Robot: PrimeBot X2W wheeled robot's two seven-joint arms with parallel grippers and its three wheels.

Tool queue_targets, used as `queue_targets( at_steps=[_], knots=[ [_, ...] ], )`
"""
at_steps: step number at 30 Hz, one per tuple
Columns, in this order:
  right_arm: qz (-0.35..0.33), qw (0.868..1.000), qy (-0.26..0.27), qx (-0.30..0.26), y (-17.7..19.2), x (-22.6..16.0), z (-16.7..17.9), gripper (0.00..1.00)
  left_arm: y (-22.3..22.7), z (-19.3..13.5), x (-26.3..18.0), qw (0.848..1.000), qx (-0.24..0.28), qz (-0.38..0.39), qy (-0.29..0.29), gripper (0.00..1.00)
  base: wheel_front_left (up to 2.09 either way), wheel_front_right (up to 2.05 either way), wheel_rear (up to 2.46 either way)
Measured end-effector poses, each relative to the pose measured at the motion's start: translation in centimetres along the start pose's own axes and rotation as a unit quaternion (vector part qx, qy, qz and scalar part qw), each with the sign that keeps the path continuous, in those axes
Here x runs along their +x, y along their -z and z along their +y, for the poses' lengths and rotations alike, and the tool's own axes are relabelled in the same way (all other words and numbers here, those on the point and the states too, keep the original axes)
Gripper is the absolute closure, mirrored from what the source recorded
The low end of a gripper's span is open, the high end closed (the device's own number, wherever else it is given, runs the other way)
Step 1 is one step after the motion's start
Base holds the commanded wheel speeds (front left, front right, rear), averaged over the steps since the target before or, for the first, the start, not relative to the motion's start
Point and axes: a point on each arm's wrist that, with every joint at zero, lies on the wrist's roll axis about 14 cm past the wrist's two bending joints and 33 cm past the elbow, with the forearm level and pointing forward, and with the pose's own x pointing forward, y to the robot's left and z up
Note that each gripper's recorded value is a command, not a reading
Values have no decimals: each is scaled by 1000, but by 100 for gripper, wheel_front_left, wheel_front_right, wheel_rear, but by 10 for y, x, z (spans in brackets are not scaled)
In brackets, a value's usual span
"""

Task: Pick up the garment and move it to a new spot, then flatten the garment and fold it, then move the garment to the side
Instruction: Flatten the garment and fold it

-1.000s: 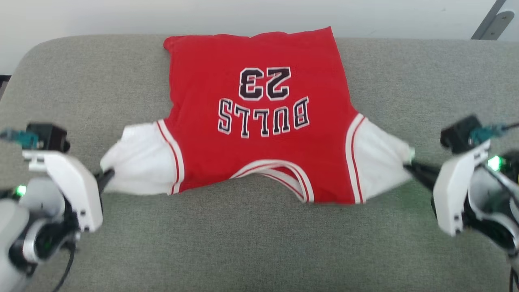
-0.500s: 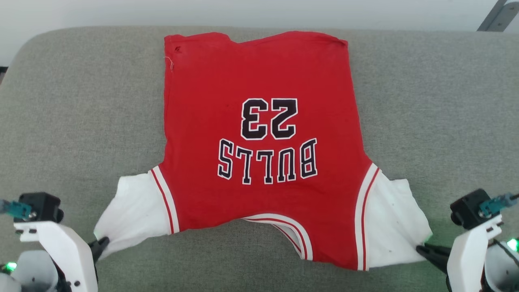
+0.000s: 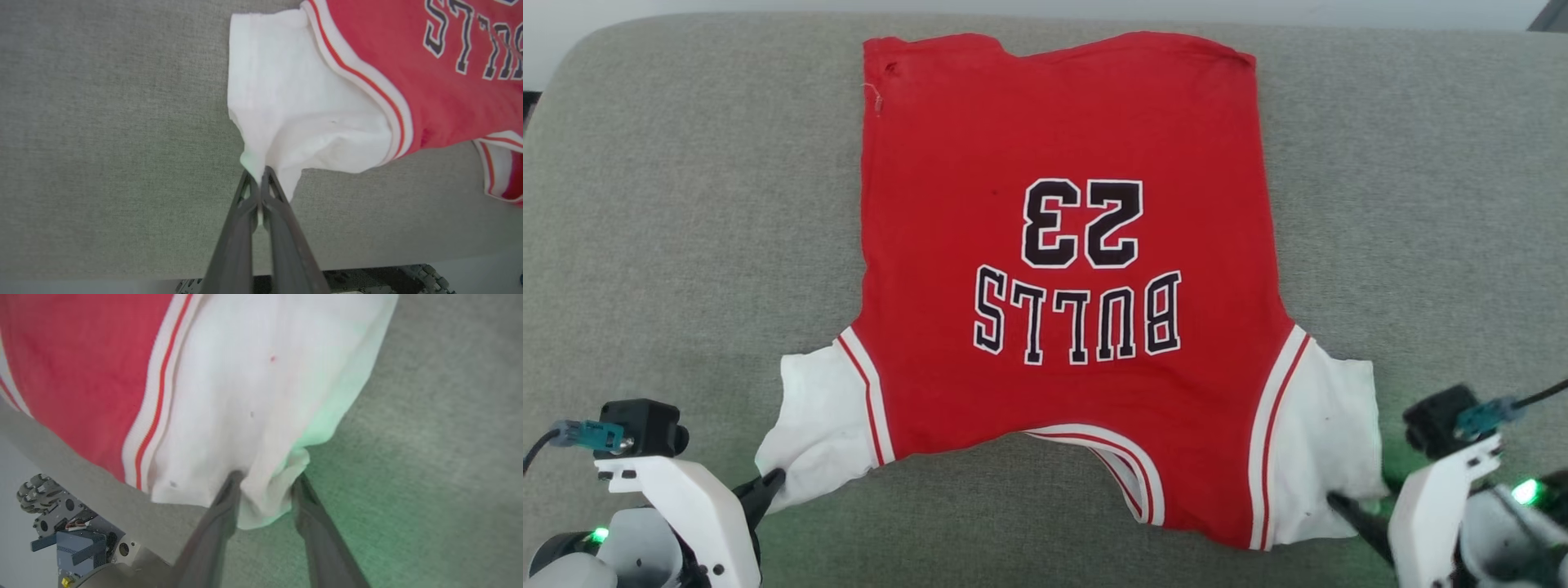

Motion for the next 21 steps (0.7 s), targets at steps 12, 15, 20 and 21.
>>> queue_targets(
  at_steps=[12,15,20,21],
  knots=[
    [-203,976,37,-73,-148,-45,-5,0,-6,-3,11,1000,2,-12,8,100,0,0,0],
    [-247,965,40,-72,-186,-40,-6,0,-12,-7,15,1000,4,-19,13,100,0,0,0],
    [-259,961,49,-82,-234,-10,-15,0,-19,-9,22,999,12,-24,17,100,0,0,0],
    [-255,963,47,-77,-241,-1,-17,0,-20,-9,23,999,13,-25,18,100,0,0,0]
  ],
)
